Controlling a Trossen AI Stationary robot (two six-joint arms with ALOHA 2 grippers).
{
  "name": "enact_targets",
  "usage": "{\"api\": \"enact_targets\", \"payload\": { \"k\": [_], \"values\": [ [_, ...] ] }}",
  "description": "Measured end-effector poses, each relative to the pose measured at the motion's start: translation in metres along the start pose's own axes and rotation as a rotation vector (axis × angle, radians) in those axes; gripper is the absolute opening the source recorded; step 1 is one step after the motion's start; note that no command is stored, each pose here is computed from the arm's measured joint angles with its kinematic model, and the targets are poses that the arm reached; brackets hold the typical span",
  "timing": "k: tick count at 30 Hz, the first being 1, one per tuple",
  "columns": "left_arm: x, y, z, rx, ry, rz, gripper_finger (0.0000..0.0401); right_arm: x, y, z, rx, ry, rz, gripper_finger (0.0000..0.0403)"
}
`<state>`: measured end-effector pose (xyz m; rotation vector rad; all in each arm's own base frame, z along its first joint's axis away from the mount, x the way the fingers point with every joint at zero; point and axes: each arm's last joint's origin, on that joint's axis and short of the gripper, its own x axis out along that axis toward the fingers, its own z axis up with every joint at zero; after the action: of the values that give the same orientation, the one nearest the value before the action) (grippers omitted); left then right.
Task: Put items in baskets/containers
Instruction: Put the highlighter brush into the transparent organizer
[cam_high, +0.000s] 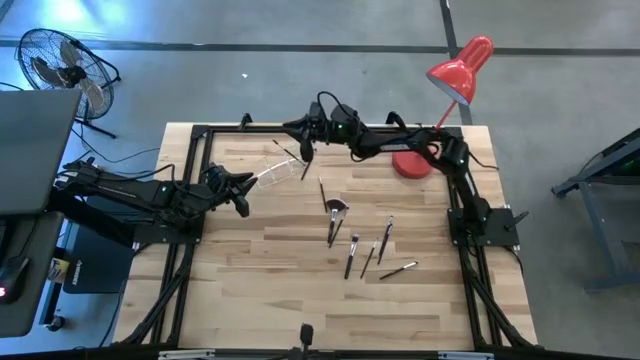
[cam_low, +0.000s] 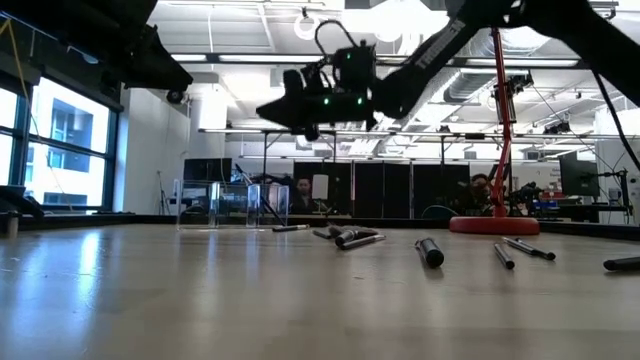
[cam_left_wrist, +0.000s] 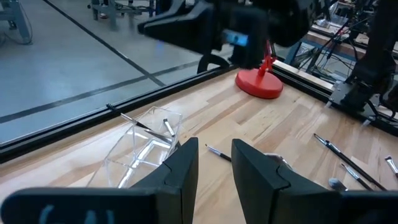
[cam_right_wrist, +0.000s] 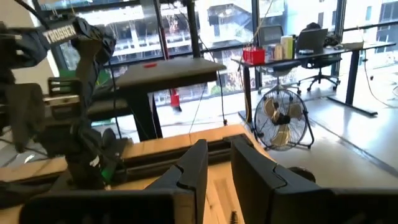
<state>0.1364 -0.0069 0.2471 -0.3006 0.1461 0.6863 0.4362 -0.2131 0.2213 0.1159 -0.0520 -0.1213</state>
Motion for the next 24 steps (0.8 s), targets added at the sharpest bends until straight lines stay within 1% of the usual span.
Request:
{"api": "enact_targets", "payload": {
  "k": [3, 6, 8, 11, 15, 20, 24],
  "values": [
    [0.000, 0.000, 0.000, 0.000, 0.001, -0.001, 0.0095, -0.003, 0.017, 0.017, -0.077, 0.056, 0.018, 0.0054],
    [0.000, 0.000, 0.000, 0.020, 0.002, -0.004, 0.0095, -0.006, 0.036, 0.026, -0.140, 0.151, 0.030, 0.0036],
    [0.000, -0.001, 0.000, 0.036, 0.014, -0.026, 0.0095, -0.010, 0.048, 0.030, -0.149, 0.229, -0.004, 0.0024],
    [0.000, -0.002, -0.001, 0.050, 0.034, -0.066, 0.0101, -0.016, 0.065, 0.037, -0.154, 0.319, -0.084, 0.0006],
    [0.000, -0.003, -0.002, 0.050, 0.060, -0.115, 0.0129, -0.027, 0.085, 0.040, -0.153, 0.459, -0.143, 0.0005],
    [0.000, -0.004, -0.001, 0.043, 0.054, -0.118, 0.0170, -0.050, 0.111, 0.046, -0.039, 0.646, -0.241, 0.0002],
    [0.000, -0.006, 0.000, 0.030, 0.057, -0.164, 0.0182, -0.074, 0.128, 0.050, 0.113, 0.815, -0.302, 0.0006]
  ]
}}
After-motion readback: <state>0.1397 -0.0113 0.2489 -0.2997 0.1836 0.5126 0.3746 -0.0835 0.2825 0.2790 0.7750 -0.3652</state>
